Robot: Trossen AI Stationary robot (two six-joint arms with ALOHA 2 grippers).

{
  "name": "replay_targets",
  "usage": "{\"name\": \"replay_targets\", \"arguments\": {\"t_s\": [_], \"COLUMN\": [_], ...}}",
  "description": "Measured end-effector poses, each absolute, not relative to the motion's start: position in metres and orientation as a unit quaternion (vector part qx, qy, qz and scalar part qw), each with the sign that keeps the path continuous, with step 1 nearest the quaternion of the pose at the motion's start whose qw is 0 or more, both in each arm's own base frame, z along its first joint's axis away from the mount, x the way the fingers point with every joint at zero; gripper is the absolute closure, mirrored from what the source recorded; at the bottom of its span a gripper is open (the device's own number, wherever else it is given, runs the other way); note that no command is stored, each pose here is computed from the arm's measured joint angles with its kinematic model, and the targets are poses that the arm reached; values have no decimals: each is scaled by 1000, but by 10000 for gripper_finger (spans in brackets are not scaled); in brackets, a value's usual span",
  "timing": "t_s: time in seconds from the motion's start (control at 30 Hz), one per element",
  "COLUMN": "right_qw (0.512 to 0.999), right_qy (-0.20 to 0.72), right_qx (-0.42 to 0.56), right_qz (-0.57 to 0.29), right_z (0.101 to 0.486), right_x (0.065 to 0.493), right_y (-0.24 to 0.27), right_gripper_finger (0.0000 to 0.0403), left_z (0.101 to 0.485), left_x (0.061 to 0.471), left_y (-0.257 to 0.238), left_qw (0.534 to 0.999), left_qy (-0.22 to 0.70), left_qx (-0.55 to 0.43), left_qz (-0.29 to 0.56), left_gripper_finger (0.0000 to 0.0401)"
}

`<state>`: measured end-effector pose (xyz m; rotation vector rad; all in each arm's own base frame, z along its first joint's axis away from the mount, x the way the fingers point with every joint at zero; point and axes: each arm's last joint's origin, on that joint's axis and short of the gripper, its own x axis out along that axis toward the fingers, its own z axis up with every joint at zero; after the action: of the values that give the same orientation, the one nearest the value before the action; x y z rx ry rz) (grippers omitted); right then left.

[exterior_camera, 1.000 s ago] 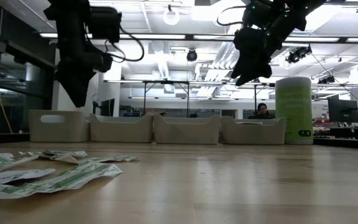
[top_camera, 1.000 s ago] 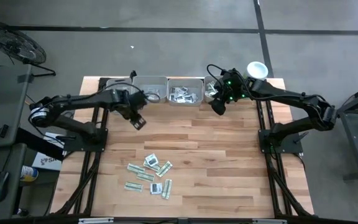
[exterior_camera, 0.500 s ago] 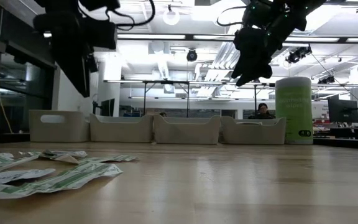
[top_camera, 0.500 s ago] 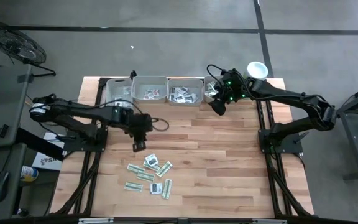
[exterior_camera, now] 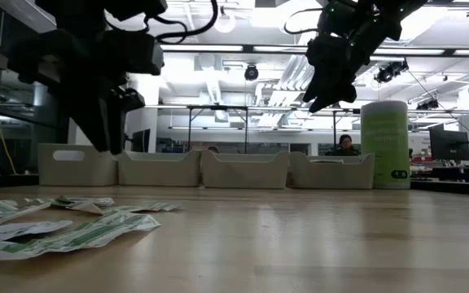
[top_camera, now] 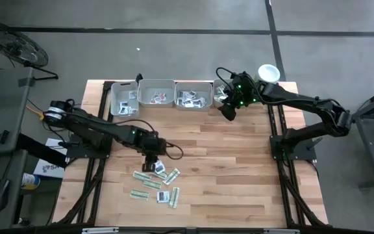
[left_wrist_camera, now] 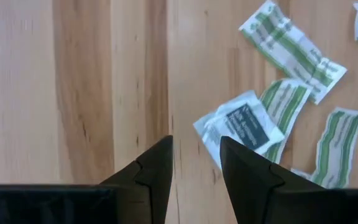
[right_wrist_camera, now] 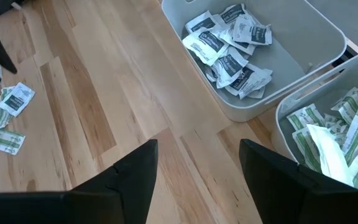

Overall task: Pick & Place First Aid Supplies
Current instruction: Put the gray towelette pack into the middle right gray bin

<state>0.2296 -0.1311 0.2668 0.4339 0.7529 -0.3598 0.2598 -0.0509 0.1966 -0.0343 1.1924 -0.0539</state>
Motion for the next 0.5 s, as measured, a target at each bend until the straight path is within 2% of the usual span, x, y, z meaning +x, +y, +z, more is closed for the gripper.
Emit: {"name": "replay_targets", "arguments": {"t_s": [0.3, 0.5], "right_qw": [891, 890], "right_qy": [365, 367], "right_qx": [209, 209], "right_qz": [-173, -173], "right_z": [267, 266], "right_x": [229, 229], "right_y": [-131, -131], "right_gripper_finger": [183, 183], "left_z": [175, 160], "left_x": [275, 280], "left_y": [-58, -59], "left_qw": [824, 812], "left_qy": [566, 583], "left_qx": [3, 13], "left_qz": [-42, -39], "left_gripper_finger": [262, 204]}}
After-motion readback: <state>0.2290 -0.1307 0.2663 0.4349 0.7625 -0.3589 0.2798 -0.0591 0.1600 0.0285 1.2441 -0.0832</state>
